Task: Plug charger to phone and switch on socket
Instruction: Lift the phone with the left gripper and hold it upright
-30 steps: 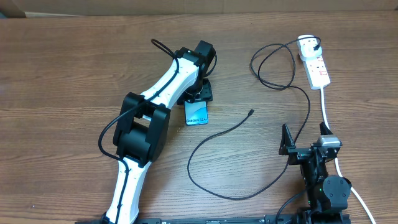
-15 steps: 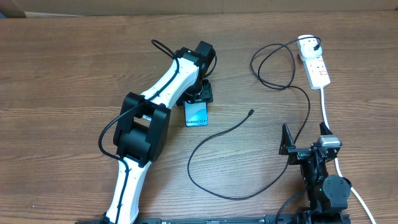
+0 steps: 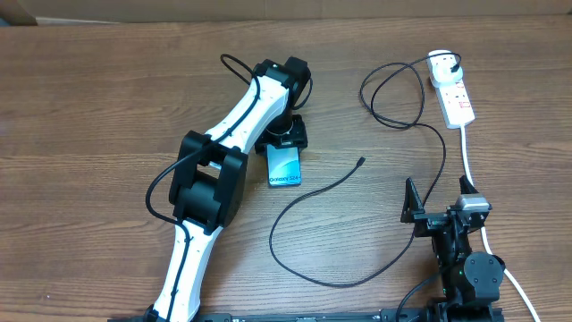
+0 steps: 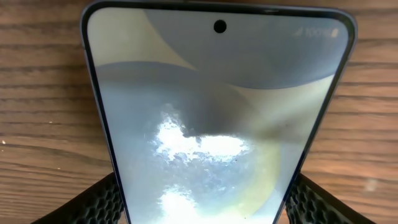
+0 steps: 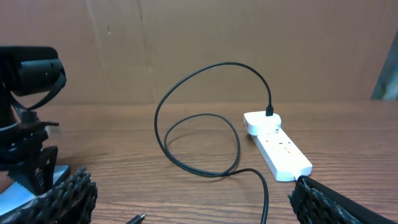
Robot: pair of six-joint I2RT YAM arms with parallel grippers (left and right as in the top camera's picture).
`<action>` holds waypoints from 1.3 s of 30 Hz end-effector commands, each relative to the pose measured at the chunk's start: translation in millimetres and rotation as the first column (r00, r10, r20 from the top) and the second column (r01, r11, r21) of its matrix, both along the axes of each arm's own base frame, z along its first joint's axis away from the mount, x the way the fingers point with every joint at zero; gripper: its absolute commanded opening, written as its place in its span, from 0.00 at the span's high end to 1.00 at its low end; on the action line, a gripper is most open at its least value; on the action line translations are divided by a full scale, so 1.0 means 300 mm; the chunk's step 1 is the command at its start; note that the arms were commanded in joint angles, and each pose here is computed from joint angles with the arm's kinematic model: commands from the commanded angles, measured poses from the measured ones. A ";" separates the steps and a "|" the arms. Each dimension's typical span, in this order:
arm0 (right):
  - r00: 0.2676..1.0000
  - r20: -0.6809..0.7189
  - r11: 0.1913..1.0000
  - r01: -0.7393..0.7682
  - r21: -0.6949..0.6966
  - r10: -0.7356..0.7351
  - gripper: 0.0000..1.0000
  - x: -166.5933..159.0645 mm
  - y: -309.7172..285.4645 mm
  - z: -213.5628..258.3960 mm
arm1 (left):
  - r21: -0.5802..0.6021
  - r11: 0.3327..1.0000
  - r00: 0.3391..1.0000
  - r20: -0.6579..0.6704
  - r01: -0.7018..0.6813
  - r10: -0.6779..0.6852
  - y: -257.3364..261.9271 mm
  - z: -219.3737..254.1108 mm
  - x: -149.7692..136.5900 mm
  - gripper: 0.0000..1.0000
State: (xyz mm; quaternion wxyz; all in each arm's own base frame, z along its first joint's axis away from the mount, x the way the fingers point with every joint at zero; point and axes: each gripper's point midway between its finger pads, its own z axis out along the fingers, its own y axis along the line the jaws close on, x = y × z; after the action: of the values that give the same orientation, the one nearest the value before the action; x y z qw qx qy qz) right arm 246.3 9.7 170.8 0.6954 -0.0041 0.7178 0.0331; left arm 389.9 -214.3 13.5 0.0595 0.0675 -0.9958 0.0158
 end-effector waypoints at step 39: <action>1.000 0.004 1.000 0.003 -0.005 -0.003 0.00 0.000 -0.001 -0.006 | -0.818 0.131 0.822 -0.569 -0.561 -0.035 -0.118 0.603 0.091 0.38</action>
State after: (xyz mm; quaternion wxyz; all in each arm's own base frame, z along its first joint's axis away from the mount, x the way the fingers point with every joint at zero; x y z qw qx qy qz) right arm 246.3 9.6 170.6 0.6952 -0.0043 0.7181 0.0325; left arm 409.5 -254.7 176.5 0.3092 0.1907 -0.7043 0.6098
